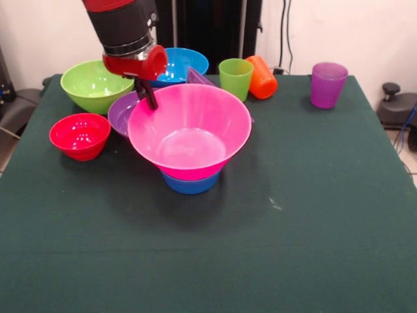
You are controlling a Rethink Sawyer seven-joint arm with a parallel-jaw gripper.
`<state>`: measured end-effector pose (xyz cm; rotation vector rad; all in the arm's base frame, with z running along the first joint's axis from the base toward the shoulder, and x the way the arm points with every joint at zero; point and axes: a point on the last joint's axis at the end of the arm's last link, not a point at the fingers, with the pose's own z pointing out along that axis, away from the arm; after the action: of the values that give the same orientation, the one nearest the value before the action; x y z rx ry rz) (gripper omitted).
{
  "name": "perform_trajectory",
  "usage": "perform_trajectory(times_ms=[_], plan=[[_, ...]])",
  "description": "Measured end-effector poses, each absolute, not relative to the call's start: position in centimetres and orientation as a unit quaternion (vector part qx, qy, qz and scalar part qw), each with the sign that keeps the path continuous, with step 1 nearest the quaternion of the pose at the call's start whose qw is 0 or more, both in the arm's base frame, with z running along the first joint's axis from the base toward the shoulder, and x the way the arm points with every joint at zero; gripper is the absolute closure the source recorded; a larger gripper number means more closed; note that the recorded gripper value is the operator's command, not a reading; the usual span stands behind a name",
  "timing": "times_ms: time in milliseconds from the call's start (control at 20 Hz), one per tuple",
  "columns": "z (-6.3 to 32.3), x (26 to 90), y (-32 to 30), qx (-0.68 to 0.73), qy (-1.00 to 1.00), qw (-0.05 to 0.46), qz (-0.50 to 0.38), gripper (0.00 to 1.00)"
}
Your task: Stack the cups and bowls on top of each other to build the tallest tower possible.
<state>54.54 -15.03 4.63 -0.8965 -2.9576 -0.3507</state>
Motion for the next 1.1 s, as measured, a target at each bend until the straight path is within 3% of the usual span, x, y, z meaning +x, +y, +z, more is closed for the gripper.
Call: perform_trajectory(times_ms=[1100], plan=[[3.3,55.5,-15.2,-0.273,-0.956,-0.013,-0.107,1.0]])
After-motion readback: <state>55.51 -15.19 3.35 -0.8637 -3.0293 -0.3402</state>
